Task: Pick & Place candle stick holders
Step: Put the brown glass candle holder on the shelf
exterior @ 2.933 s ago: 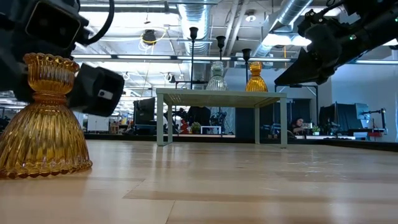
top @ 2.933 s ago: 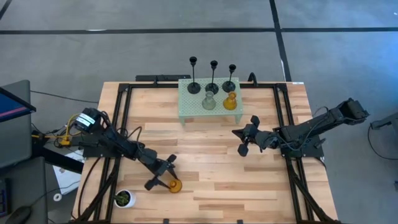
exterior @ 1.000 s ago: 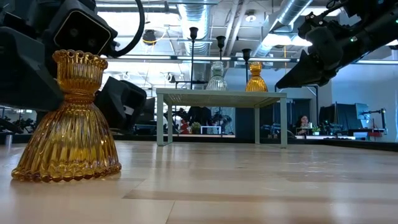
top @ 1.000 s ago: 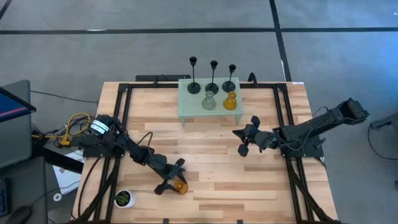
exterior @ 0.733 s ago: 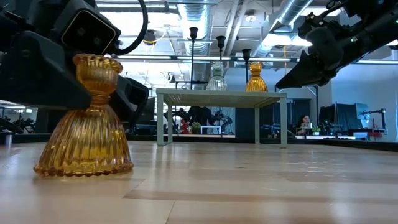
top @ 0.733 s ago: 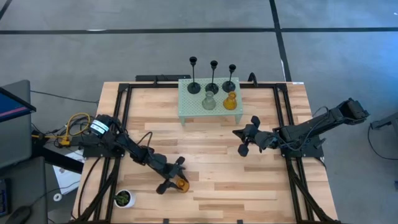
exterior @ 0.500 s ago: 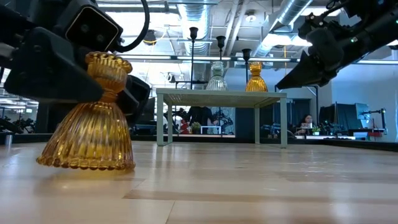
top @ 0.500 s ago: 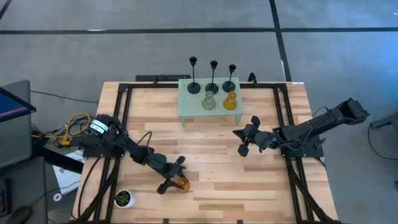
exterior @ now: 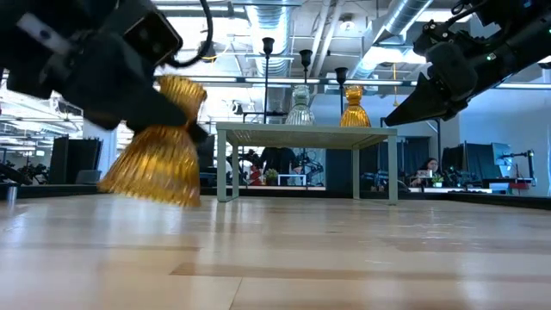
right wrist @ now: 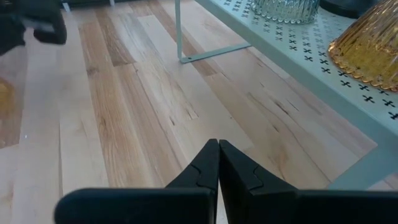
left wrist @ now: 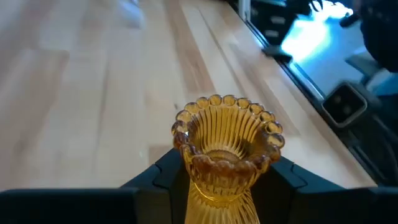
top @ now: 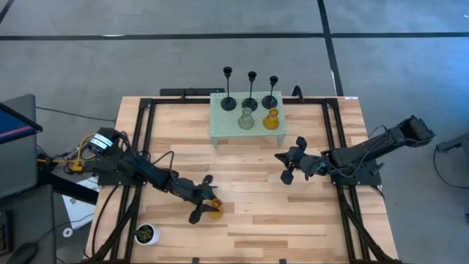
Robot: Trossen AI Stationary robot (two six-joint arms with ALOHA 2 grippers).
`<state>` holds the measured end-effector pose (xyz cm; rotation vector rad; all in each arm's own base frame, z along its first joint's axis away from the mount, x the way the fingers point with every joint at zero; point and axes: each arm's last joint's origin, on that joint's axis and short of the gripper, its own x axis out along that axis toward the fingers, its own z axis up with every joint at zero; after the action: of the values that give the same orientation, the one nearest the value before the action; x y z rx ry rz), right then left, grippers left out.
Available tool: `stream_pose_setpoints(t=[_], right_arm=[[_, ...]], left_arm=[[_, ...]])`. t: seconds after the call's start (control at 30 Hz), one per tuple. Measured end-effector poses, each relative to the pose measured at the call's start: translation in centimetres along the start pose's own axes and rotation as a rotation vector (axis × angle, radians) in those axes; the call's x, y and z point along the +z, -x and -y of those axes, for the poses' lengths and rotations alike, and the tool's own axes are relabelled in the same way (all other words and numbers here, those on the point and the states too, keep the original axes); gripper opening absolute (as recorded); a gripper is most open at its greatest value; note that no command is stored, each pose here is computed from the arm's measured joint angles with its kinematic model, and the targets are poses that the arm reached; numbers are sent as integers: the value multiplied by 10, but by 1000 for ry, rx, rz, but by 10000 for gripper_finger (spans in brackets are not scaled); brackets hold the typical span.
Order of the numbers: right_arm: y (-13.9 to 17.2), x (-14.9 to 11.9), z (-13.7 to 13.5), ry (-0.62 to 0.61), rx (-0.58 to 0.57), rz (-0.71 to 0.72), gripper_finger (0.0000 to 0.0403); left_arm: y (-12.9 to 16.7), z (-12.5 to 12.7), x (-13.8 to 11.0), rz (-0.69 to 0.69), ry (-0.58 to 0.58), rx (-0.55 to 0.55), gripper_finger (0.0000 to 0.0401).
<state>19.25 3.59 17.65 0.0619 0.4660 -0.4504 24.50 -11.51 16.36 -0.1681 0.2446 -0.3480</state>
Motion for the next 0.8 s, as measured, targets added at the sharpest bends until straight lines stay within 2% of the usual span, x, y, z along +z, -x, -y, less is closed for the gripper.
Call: stream_pose_setpoints(t=[0.33, 0.53, 0.8], right_arm=[[0, -3, 1, 21, -9, -26, 0], [0, -4, 1, 31, -13, -38, 0], [0, -7, 2, 48, 0, -67, 0]], left_arm=[[25, -5, 51, 182, 2, 55, 130], [35, -30, 91, 157, -40, 257, 130], [58, -80, 140, 286, -63, 492, 131]])
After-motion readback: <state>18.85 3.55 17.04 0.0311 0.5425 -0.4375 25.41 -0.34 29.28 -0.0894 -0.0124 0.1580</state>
